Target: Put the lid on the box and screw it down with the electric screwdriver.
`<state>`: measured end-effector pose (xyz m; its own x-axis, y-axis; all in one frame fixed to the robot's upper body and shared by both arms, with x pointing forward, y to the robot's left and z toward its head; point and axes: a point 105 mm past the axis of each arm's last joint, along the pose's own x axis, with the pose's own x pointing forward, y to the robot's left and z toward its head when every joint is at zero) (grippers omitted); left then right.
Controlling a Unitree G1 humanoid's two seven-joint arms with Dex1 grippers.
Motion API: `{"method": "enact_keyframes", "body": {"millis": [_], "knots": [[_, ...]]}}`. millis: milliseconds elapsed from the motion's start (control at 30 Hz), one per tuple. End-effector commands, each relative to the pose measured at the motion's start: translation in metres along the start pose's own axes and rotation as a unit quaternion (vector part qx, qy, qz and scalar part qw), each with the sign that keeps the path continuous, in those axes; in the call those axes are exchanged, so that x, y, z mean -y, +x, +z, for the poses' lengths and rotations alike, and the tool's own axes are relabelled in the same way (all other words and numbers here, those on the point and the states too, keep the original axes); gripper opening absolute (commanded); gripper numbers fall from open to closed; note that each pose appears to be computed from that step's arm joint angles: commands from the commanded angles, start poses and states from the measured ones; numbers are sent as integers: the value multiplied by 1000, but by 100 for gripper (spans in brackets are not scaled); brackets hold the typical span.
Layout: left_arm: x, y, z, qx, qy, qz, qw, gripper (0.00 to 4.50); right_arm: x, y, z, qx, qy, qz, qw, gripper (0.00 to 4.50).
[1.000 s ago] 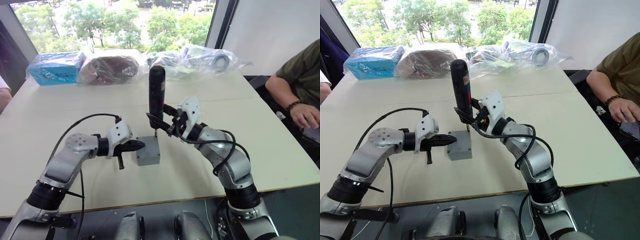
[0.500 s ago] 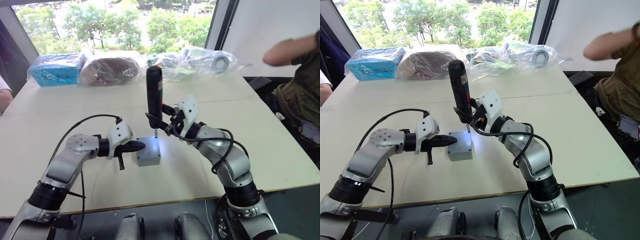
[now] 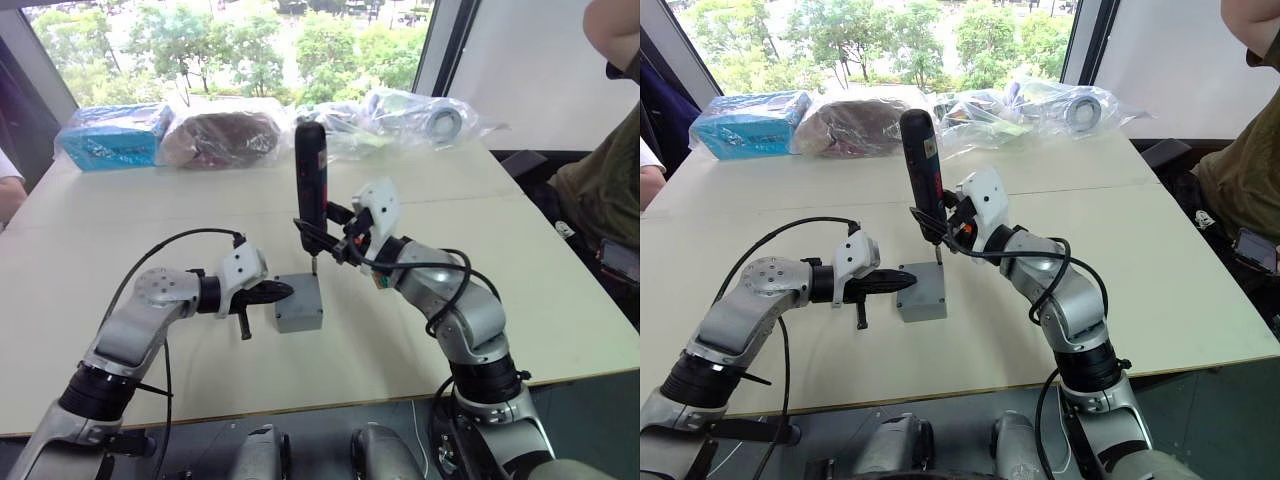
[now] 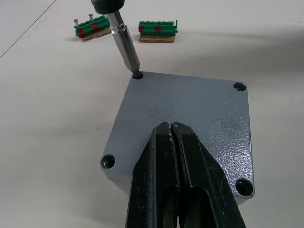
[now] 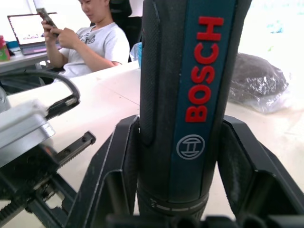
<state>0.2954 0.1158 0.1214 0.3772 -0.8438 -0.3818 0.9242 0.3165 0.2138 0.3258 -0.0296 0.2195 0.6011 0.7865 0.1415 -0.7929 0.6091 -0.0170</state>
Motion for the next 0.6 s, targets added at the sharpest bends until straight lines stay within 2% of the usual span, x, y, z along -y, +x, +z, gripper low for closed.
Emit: {"method": "enact_keyframes", "body": {"millis": [33, 167, 267, 400, 600], "knots": [[5, 0, -8, -11, -23, 1, 1000, 0, -12, -9, 79, 119, -23, 33, 992, 182], [3, -4, 7, 6, -8, 12, 1000, 0, 6, -18, 96, 109, -12, 15, 994, 182], [2, -11, 26, 32, 6, 25, 999, 0, 41, -29, 90, 27, -2, -44, 999, 182], [5, -19, 49, 56, 21, 28, 998, 0, 84, -52, 77, -76, 14, -118, 990, 182], [9, -38, 67, 72, 31, 34, 996, 0, 117, -82, 58, -228, 21, -169, 959, 182]]}}
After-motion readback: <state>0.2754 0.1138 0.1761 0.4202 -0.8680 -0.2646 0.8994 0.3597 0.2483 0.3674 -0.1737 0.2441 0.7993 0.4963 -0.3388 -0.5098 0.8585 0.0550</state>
